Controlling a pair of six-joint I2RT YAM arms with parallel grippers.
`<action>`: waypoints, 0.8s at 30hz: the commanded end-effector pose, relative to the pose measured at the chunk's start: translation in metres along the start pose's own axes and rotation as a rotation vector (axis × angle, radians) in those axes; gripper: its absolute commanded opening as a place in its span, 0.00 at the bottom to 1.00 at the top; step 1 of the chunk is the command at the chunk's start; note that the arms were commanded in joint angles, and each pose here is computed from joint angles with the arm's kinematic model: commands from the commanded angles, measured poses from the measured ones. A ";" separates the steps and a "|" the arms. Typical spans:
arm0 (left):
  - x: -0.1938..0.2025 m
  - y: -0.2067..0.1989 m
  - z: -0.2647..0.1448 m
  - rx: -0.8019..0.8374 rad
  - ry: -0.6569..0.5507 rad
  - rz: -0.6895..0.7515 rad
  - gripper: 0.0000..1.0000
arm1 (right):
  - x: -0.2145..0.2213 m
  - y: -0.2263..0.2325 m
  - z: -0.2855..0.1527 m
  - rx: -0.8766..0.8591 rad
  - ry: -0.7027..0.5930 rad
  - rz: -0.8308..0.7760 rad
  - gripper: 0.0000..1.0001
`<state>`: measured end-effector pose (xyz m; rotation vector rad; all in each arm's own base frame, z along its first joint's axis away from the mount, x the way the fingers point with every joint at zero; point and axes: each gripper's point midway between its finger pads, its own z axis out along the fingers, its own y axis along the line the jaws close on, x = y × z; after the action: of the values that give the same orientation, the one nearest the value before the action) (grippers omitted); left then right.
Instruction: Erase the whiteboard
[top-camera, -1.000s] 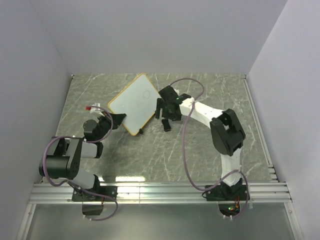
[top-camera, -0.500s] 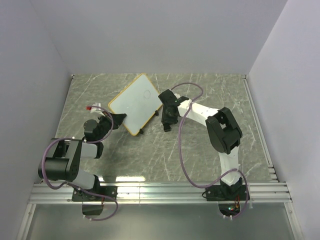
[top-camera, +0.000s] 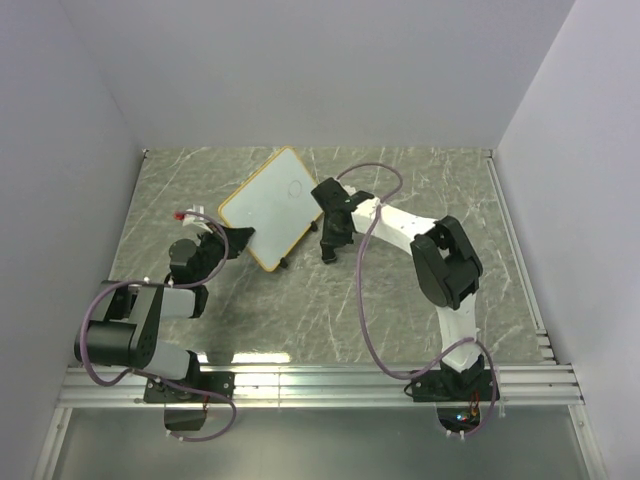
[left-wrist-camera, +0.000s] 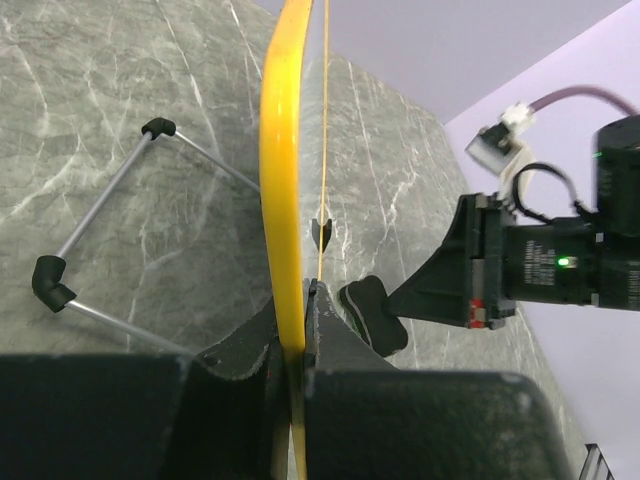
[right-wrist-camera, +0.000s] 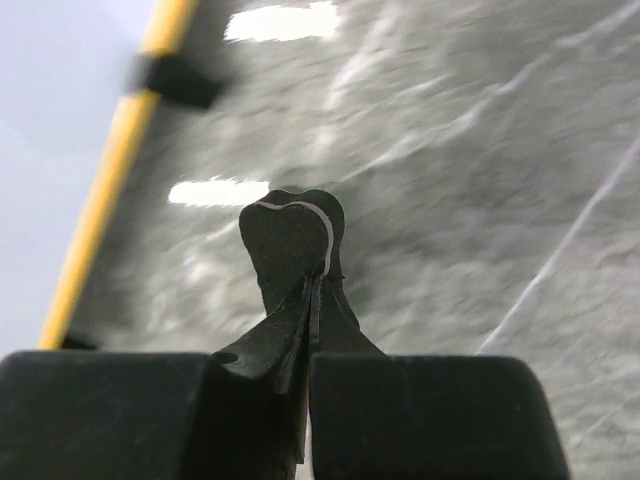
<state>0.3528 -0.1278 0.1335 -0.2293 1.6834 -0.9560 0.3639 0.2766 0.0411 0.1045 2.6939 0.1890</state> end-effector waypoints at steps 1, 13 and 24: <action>0.030 0.006 -0.007 -0.015 0.116 0.042 0.01 | -0.011 0.035 -0.036 -0.045 -0.054 -0.033 0.00; 0.026 0.004 -0.009 -0.027 0.105 0.056 0.01 | 0.051 0.095 -0.077 -0.058 0.025 -0.182 0.00; 0.029 -0.002 -0.010 -0.011 0.109 0.055 0.01 | 0.034 -0.065 -0.132 0.433 -0.133 -0.279 0.00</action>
<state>0.3466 -0.1338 0.1372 -0.2060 1.6980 -0.9433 0.2632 0.2450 0.0818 -0.1655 2.7156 -0.2735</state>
